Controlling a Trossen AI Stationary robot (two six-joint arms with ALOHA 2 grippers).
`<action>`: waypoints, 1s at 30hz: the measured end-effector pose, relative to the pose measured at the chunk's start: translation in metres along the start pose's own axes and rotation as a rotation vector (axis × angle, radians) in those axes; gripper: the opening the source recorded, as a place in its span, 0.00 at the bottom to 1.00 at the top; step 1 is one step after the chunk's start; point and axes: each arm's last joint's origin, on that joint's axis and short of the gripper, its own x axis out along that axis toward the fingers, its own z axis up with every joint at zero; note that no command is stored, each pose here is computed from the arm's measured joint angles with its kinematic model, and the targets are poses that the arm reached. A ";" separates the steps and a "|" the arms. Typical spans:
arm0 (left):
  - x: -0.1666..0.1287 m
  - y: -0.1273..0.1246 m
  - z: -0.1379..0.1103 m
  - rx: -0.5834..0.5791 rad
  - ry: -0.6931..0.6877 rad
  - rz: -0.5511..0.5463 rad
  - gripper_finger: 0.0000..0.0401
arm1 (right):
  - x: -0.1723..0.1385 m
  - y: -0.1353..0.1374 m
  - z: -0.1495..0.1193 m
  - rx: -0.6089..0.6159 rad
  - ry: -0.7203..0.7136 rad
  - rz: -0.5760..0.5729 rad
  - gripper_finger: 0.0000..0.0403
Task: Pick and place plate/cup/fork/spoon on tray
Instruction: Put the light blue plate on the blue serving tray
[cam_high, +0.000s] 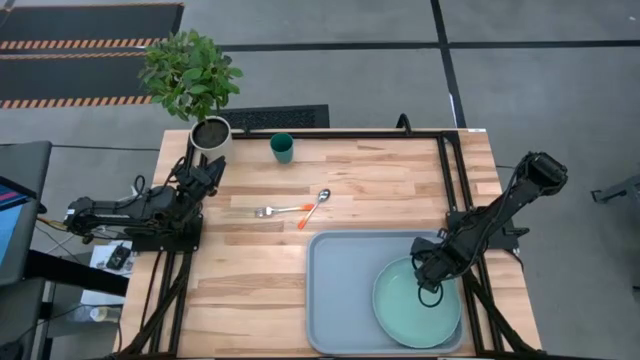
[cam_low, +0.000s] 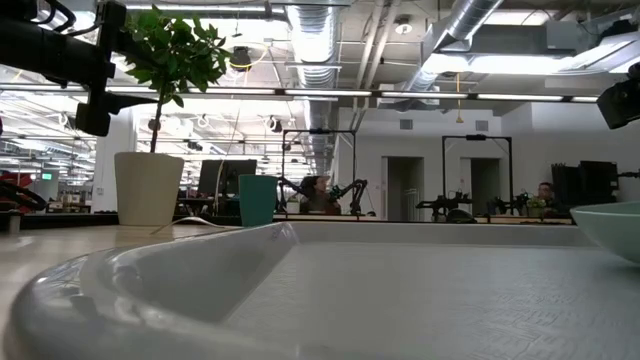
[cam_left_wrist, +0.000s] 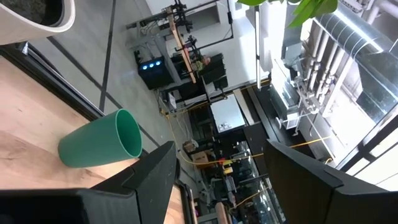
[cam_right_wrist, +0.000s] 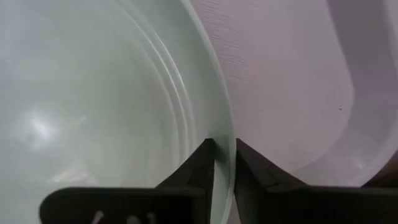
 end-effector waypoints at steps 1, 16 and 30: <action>0.000 0.000 0.000 0.000 0.000 0.000 0.58 | 0.000 0.000 0.000 0.000 0.000 0.000 0.18; 0.000 0.001 0.000 0.011 0.004 0.005 0.58 | 0.000 0.000 0.001 0.008 0.017 0.016 0.39; 0.000 0.001 0.000 0.004 0.002 0.005 0.58 | -0.062 -0.009 0.029 0.044 -0.196 0.225 0.22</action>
